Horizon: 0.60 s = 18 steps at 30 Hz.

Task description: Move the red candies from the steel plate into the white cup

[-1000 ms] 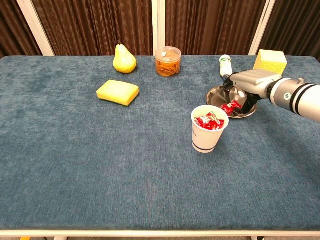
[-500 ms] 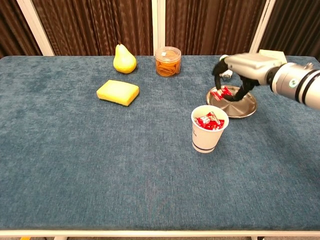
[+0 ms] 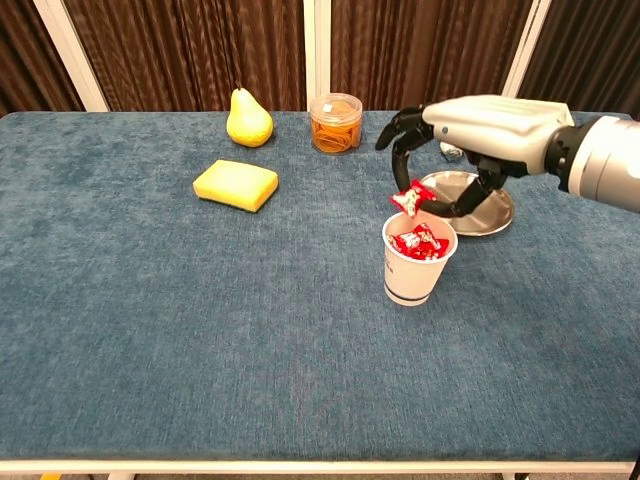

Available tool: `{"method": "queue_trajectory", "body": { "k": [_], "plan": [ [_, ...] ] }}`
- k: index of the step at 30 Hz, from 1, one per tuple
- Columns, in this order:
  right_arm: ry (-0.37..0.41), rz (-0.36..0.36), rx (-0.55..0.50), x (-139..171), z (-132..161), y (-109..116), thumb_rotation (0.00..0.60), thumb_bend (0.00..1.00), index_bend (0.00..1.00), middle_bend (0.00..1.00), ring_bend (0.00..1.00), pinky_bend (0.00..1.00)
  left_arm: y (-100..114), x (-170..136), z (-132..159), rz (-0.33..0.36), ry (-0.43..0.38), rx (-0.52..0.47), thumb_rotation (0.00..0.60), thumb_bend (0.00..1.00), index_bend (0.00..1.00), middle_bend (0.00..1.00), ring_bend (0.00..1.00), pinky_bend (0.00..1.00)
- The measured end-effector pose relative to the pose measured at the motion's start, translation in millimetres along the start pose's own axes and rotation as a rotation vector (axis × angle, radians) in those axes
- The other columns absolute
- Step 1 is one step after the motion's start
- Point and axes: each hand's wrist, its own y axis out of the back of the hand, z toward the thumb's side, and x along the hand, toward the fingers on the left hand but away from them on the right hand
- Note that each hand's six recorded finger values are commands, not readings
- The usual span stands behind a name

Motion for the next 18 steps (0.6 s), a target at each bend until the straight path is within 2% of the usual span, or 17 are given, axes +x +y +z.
{"method": "queue_trajectory", "body": {
  "k": [6,10,18],
  "plan": [
    [0.015,0.021,0.017,4,4,-7,0.6,0.34,0.44,0.12,0.0,0.0,0,1,2,0.002,-0.007,0.001,0.6,0.09,0.31,0.24,0.21,0.22],
    [0.017,0.036,0.025,7,5,-11,0.6,0.34,0.36,0.11,0.0,0.0,1,1,1,0.004,-0.004,0.001,0.6,0.09,0.31,0.24,0.21,0.22],
    [0.011,0.047,0.024,13,3,-10,0.6,0.34,0.34,0.11,0.0,0.0,0,1,1,0.004,-0.006,0.001,0.6,0.09,0.31,0.24,0.21,0.22]
  ]
}}
